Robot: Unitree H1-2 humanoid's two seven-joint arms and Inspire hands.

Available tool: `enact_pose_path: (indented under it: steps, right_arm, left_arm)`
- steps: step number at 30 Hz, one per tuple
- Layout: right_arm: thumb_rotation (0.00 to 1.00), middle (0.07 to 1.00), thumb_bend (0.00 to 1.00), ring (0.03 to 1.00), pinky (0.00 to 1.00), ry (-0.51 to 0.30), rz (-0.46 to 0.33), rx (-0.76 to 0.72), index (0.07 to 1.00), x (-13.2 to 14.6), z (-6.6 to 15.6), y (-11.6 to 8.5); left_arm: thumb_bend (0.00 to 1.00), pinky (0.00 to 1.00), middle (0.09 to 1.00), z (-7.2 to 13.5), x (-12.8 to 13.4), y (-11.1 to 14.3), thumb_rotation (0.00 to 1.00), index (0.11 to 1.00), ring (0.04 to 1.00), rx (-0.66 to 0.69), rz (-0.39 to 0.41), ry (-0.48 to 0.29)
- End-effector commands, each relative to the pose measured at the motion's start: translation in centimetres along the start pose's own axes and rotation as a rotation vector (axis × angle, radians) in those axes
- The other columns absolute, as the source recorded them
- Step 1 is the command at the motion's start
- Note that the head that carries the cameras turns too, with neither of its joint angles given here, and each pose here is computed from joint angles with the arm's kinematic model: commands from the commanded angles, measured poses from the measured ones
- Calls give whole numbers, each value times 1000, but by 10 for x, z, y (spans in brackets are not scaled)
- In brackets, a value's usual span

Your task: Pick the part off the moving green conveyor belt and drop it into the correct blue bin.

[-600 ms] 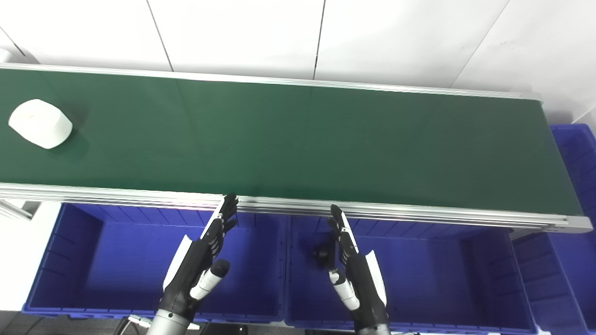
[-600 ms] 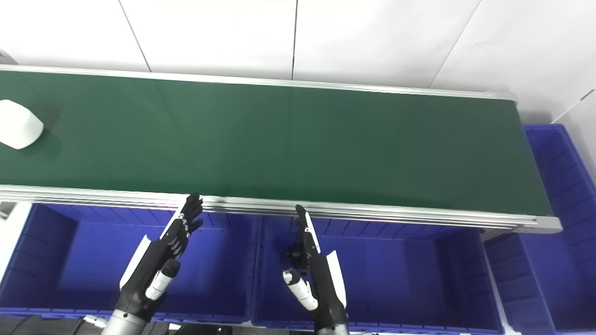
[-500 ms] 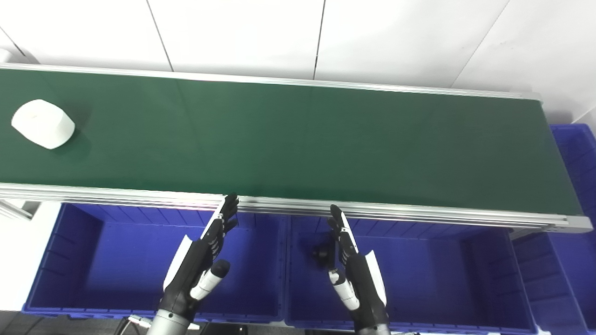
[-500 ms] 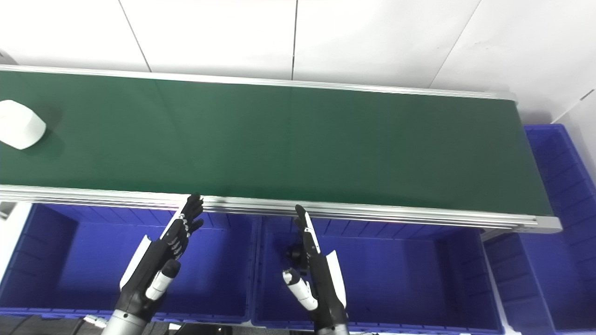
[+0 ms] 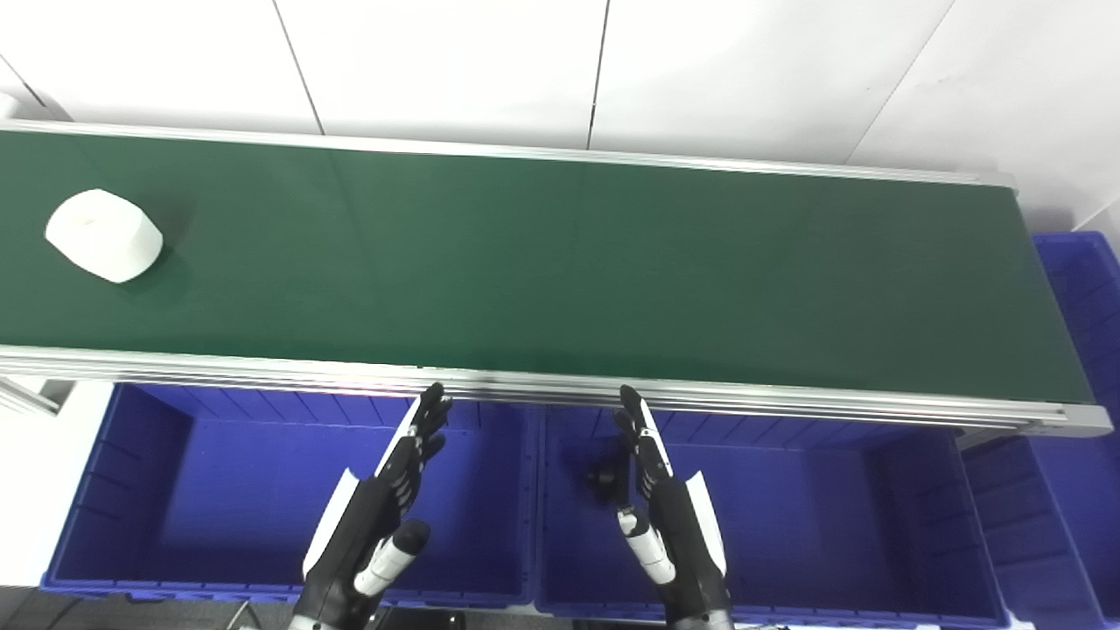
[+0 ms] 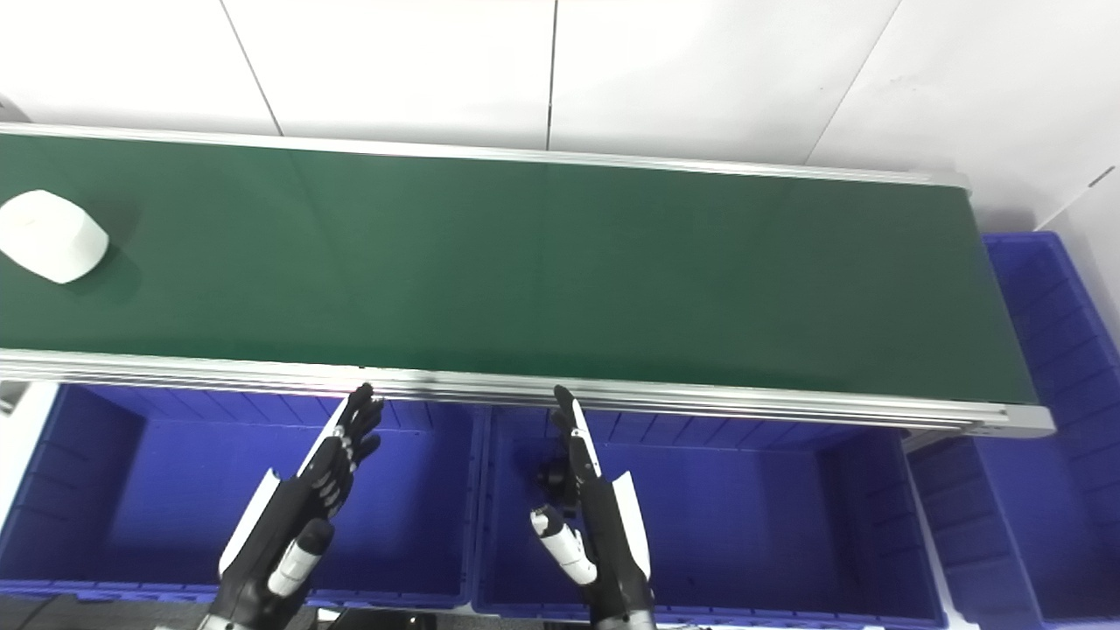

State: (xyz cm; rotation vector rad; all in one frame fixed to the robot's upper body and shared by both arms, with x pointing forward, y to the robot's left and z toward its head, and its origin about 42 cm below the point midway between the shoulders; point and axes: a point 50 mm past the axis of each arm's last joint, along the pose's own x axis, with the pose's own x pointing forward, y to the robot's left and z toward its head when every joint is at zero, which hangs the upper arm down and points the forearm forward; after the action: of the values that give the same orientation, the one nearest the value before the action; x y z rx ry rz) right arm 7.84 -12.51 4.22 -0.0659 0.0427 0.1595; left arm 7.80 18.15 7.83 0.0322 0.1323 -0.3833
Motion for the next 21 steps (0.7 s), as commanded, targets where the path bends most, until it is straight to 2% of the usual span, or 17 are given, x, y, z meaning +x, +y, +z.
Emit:
enact_pose_path:
  steps: [1, 21]
  right_arm:
    - [993, 1000, 871, 976, 979, -49, 2, 44, 1000, 2, 13, 11]
    - [982, 1000, 882, 970, 972, -49, 7, 41, 1000, 2, 12, 13]
  left_arm:
    - [999, 953, 989, 9, 0, 1, 931, 998, 995, -7, 8, -29]
    - [999, 975, 991, 4, 5, 1, 924, 989, 996, -1, -5, -15]
